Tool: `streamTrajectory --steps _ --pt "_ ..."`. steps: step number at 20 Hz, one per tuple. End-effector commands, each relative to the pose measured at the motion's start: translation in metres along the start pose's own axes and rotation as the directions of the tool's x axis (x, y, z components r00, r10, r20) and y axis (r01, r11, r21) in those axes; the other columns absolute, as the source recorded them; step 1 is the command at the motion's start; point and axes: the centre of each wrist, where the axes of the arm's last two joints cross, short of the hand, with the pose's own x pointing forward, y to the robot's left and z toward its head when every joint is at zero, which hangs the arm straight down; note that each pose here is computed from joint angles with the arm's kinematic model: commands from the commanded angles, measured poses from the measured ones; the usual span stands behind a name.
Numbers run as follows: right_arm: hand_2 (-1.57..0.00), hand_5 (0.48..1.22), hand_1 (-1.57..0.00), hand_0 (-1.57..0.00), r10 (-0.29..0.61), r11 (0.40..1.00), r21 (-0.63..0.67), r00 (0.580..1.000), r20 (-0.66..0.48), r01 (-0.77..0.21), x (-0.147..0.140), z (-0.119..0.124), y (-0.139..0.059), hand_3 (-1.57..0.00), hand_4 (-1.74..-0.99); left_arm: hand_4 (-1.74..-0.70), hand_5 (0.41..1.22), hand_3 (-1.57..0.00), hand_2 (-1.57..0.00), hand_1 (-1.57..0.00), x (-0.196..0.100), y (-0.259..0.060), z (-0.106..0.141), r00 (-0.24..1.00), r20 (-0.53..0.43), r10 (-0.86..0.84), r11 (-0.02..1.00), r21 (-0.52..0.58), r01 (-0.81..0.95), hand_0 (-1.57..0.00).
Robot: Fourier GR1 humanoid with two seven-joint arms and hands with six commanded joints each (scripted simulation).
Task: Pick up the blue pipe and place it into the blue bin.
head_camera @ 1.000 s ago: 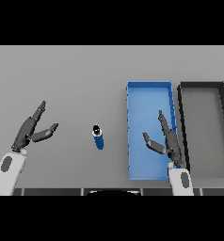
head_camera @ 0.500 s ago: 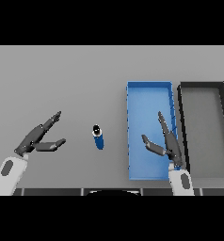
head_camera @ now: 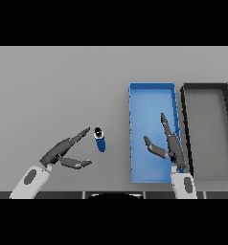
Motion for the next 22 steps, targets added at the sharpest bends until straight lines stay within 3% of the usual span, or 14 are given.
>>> streamTrajectory --steps 1,5,12,17,18,20,22 --pt "0.0 0.621 0.0 0.0 -0.002 1.0 -0.006 1.0 -0.014 0.002 0.0 -0.002 -0.003 0.0 -1.228 -1.19 0.463 0.0 0.0 0.0 -0.001 0.0 -0.005 1.0 -0.009 0.007 1.0 0.004 -0.007 0.0" --pt "0.0 0.621 0.0 0.0 -0.001 1.0 -0.009 1.0 -0.014 0.001 -0.002 0.004 -0.003 0.0 -1.229 -1.2 0.467 0.0 0.0 0.0 -0.013 -0.015 -0.031 0.998 -0.05 0.044 0.999 -0.013 -0.045 0.0" --pt "0.0 0.605 0.0 0.0 0.002 1.0 -0.014 1.0 -0.012 -0.002 0.0 0.004 -0.002 0.0 -1.201 -1.13 0.462 0.0 0.0 0.0 -0.022 -0.03 -0.07 0.999 -0.029 0.021 0.998 -0.054 -0.022 0.0" --pt "0.0 0.605 0.0 0.0 -0.006 1.0 -0.021 1.0 -0.025 0.005 -0.003 0.003 -0.006 0.0 -1.204 -1.24 0.558 -0.01 -0.04 0.0 -0.02 -0.038 -0.086 0.991 0.051 0.12 0.992 -0.055 -0.117 0.0" --pt "0.0 0.603 0.0 0.0 0.005 1.0 -0.018 1.0 -0.023 -0.006 -0.001 0.003 -0.007 0.0 -1.196 -1.27 0.585 -0.04 -0.11 -0.04 -0.018 -0.041 -0.089 0.988 0.059 0.14 0.989 -0.052 -0.137 0.0" --pt "0.0 0.605 0.0 0.0 -0.009 1.0 -0.017 1.0 -0.029 0.009 -0.003 0.006 -0.004 0.0 -1.198 -1.32 0.651 -0.22 -0.36 -0.26 -0.018 -0.05 -0.09 0.986 0.058 0.158 0.987 -0.039 -0.156 -0.1" --pt "0.0 0.604 0.0 0.0 -0.013 1.0 -0.025 0.999 -0.034 0.012 -0.006 0.008 -0.006 0.0 -1.196 -1.42 0.856 -0.7 -0.73 -0.68 -0.021 -0.054 -0.093 0.978 0.05 0.203 0.979 -0.035 -0.202 -0.5"
